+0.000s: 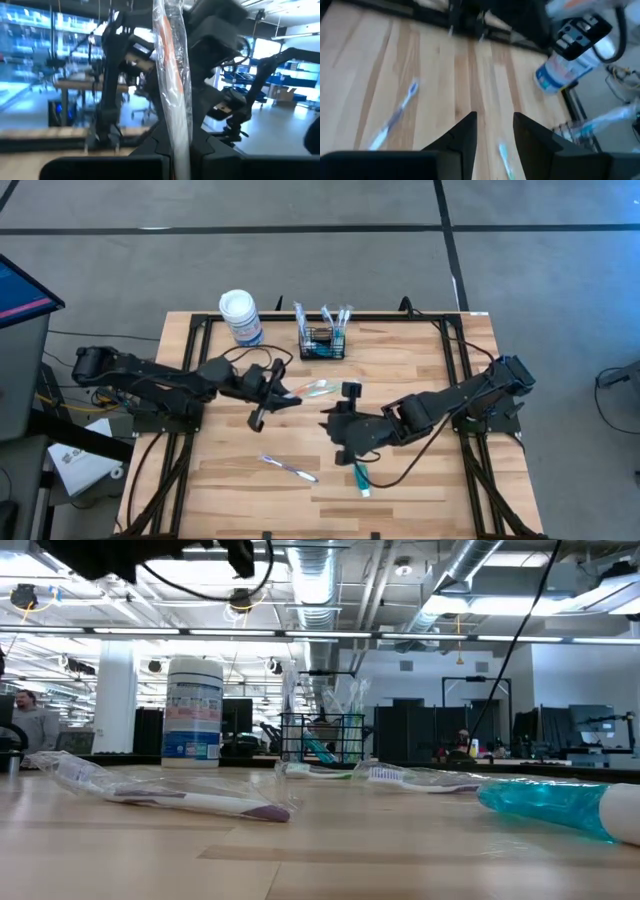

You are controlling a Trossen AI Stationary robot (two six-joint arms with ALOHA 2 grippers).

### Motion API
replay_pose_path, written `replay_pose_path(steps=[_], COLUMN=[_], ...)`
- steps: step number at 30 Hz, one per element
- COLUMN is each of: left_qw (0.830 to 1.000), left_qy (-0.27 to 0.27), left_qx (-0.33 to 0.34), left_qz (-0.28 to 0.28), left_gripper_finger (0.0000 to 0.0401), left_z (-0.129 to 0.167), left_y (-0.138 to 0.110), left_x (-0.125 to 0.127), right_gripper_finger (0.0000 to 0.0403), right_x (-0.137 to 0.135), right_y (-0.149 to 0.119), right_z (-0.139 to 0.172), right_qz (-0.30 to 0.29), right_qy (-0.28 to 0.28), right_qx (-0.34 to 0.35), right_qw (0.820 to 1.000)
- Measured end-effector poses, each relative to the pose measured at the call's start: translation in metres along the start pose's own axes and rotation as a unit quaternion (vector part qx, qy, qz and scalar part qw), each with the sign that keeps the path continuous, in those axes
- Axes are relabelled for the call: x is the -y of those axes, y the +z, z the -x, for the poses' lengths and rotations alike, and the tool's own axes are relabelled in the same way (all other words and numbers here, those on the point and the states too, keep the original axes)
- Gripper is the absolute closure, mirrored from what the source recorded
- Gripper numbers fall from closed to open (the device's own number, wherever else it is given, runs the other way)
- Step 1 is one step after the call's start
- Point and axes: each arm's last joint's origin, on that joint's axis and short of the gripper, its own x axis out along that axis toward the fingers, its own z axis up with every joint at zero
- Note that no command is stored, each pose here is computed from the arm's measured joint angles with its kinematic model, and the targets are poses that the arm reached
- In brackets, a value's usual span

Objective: Pick & Place toothbrushing station
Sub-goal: Put the orange toothbrush into the black wire organizer

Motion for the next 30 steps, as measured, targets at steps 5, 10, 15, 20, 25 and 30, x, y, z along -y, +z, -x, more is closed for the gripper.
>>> replay_pose_path(steps=[5,10,15,20,25,30], left_qw=[0.999,0.999,0.999,0.998,0.998,0.998], left_qy=[-0.002,-0.009,-0.011,-0.011,-0.011,-0.011], left_qx=[0.022,0.025,0.026,0.032,0.031,0.032], left_qz=[-0.030,-0.031,-0.040,-0.045,-0.044,-0.045], left_gripper_finger=[0.0396,0.0396,0.0396,0.0396,0.0396,0.0396], left_z=[0.004,0.004,0.004,0.006,0.006,0.006], left_y=[0.010,0.011,0.012,0.014,0.014,0.014], left_x=[0.010,0.014,0.015,0.015,0.015,0.015], right_gripper_finger=[0.0285,0.0285,0.0284,0.0284,0.0284,0.0284], right_x=[0.008,0.023,0.036,0.041,0.045,0.050], right_y=[0.016,0.026,0.032,0.039,0.047,0.050], right_z=[-0.004,0.001,0.012,0.024,0.031,0.029], right_qz=[-0.014,-0.041,-0.047,-0.057,-0.061,-0.060], right_qy=[-0.010,-0.022,-0.024,-0.010,0.005,-0.004], right_qx=[0.065,0.109,0.134,0.168,0.211,0.225], right_qw=[0.998,0.993,0.990,0.984,0.976,0.973])
